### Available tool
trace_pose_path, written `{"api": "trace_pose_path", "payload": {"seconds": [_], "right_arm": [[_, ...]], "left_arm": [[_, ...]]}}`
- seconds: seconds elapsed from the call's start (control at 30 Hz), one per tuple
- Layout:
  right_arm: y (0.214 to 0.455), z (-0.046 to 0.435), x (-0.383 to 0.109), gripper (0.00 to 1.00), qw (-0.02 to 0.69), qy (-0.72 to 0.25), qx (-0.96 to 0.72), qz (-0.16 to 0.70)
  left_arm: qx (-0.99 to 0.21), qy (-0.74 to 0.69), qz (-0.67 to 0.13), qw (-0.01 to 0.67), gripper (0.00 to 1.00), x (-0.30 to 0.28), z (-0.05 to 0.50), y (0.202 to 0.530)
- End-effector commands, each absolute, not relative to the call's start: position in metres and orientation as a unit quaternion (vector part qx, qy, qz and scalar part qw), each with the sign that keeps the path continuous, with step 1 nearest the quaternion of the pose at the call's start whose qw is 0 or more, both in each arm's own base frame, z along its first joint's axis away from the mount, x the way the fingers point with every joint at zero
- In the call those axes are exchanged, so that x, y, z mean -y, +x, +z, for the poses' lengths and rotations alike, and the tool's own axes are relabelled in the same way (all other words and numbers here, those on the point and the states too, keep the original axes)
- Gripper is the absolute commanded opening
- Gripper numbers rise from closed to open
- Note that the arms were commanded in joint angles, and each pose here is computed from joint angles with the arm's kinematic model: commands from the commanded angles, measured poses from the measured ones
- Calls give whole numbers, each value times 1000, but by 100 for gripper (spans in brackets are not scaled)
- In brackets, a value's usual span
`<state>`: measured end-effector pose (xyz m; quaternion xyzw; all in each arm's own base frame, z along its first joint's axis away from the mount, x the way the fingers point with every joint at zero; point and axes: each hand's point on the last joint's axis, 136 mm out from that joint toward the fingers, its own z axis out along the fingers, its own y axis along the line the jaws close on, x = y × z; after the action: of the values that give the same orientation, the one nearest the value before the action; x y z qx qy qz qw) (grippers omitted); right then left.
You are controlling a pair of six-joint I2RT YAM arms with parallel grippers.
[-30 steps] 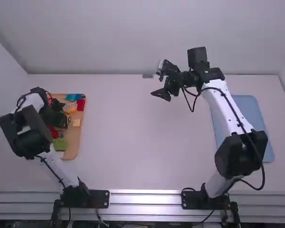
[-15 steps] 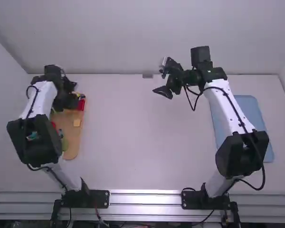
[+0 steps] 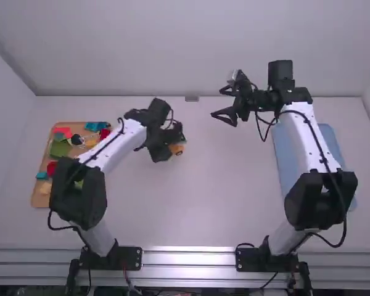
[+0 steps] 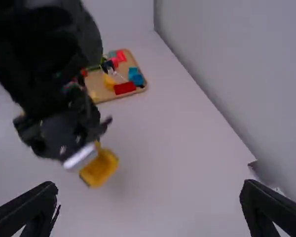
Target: Assemble lego blocks to make yellow taxi
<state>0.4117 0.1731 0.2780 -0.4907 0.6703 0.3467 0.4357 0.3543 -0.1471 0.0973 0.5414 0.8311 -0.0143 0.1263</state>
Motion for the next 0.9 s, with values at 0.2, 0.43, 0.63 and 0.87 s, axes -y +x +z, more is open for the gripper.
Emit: {"api": "trace_pose_path", "payload": {"seconds": [0.2,0.43,0.63,0.87], "right_arm": [[373,303,-178,99,458,-556,-593,360],[338,315,-182,99,458,-603,-561,335],[331,316,-190,99,448,-611,-566,326],[327,316,-199,99,443,-620,-558,330]], "left_arm": [[-776,607,-93,148,34,193,66,326],[-756,619,-132,166,28,215,53,312],[-764,612,-118,168,26,213,34,311],[-788,595,-91,131,28,200,8,312]]}}
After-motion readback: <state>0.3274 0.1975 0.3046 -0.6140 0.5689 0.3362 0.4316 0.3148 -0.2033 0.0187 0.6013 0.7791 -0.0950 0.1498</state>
